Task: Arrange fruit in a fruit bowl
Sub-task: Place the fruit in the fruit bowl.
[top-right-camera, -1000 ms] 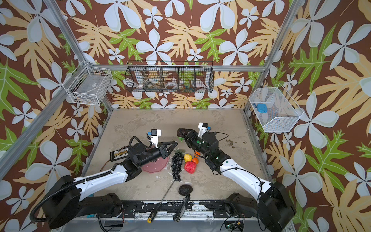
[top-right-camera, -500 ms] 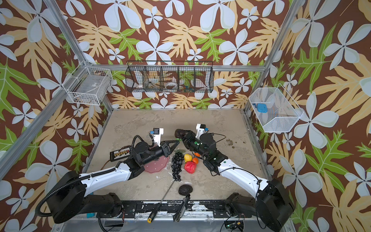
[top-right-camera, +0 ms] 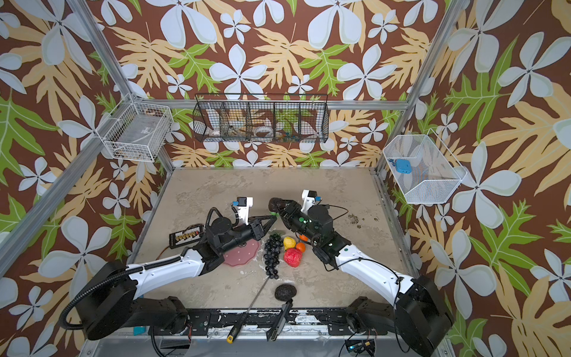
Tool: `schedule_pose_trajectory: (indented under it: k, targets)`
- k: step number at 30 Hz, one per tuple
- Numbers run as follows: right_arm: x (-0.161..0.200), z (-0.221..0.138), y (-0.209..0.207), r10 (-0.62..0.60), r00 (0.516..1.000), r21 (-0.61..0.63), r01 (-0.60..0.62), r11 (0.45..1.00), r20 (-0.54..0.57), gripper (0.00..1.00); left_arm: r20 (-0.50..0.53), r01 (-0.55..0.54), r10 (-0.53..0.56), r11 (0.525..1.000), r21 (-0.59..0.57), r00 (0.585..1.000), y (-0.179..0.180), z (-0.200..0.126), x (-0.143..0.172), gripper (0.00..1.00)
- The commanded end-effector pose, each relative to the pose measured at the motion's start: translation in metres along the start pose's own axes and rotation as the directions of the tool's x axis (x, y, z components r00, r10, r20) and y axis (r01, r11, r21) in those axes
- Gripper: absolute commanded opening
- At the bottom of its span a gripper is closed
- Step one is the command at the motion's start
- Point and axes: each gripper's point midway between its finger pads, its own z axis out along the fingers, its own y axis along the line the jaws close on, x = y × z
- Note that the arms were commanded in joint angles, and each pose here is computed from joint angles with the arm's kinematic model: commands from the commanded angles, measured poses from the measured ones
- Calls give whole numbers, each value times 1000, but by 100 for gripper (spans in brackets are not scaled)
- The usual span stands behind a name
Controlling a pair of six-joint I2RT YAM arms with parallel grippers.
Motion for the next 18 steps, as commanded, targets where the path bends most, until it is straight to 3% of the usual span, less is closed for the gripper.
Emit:
schedule_pose_trajectory:
  k: [1,18]
  targets:
    - [0,1,12,-9,1000,-44,9,999,0,53,10,6,-6,1000,20,1000,-5,1,-4,23]
    - [4,4,11,-15,1000,-39,14,999,-12,52,8,5,-5,999,39,1000,-10,2,-5,8]
